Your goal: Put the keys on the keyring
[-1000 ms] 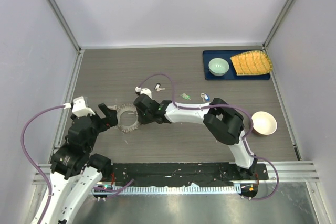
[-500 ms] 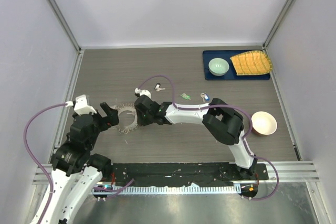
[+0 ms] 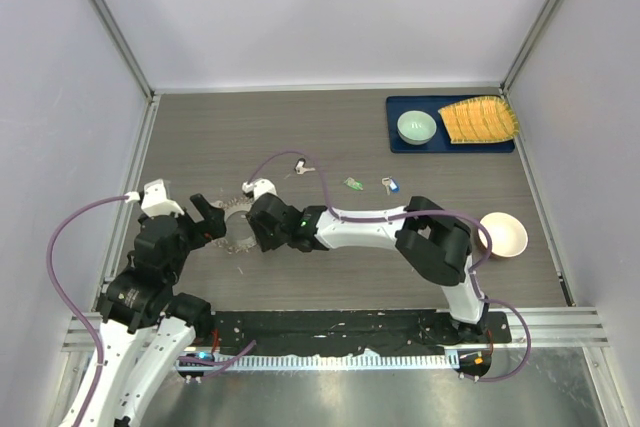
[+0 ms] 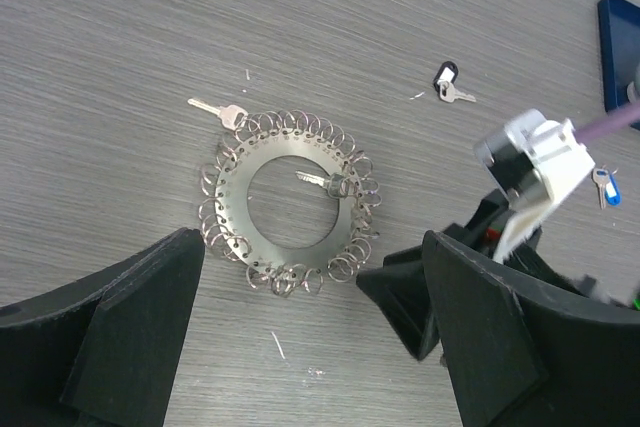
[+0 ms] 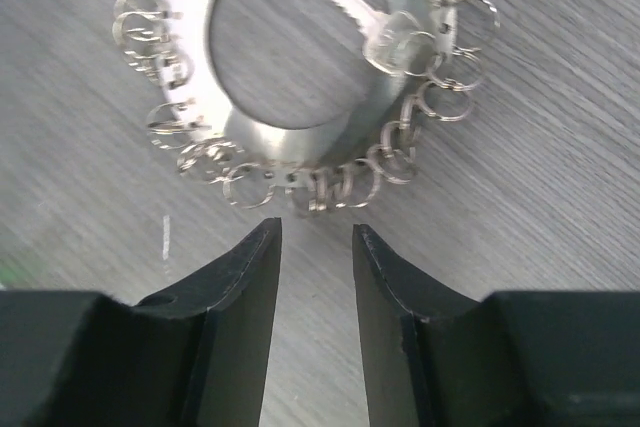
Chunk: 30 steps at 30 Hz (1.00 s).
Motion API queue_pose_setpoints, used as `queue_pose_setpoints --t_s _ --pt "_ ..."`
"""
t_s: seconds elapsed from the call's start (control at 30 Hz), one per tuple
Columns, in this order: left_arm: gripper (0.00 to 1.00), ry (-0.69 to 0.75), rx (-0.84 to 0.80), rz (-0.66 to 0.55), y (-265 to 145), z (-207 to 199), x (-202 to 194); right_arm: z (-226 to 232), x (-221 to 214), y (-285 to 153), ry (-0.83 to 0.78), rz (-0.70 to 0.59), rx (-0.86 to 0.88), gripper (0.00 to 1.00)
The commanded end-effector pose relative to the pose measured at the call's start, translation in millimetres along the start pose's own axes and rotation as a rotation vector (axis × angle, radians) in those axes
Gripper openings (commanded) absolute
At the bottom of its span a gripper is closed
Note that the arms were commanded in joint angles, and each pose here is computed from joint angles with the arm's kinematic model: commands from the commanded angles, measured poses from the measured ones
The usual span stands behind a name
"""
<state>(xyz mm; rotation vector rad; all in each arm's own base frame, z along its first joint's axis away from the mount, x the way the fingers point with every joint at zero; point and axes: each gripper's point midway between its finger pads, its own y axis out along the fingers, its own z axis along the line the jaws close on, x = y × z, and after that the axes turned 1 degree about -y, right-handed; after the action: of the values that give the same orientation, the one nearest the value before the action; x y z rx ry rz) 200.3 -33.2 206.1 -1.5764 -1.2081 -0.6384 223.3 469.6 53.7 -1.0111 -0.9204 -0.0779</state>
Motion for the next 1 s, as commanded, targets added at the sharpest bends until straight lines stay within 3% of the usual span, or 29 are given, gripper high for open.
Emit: queue_pose_setpoints --t_s 0.0,0.97 --pt "0.95 -0.003 -0.015 -0.041 1 -3 10 16 41 -28 -0.096 -0.159 -0.002 0.41" --pt "0.95 -0.012 0.001 -0.057 0 1 12 31 33 13 -0.137 -0.105 0.063 0.32"
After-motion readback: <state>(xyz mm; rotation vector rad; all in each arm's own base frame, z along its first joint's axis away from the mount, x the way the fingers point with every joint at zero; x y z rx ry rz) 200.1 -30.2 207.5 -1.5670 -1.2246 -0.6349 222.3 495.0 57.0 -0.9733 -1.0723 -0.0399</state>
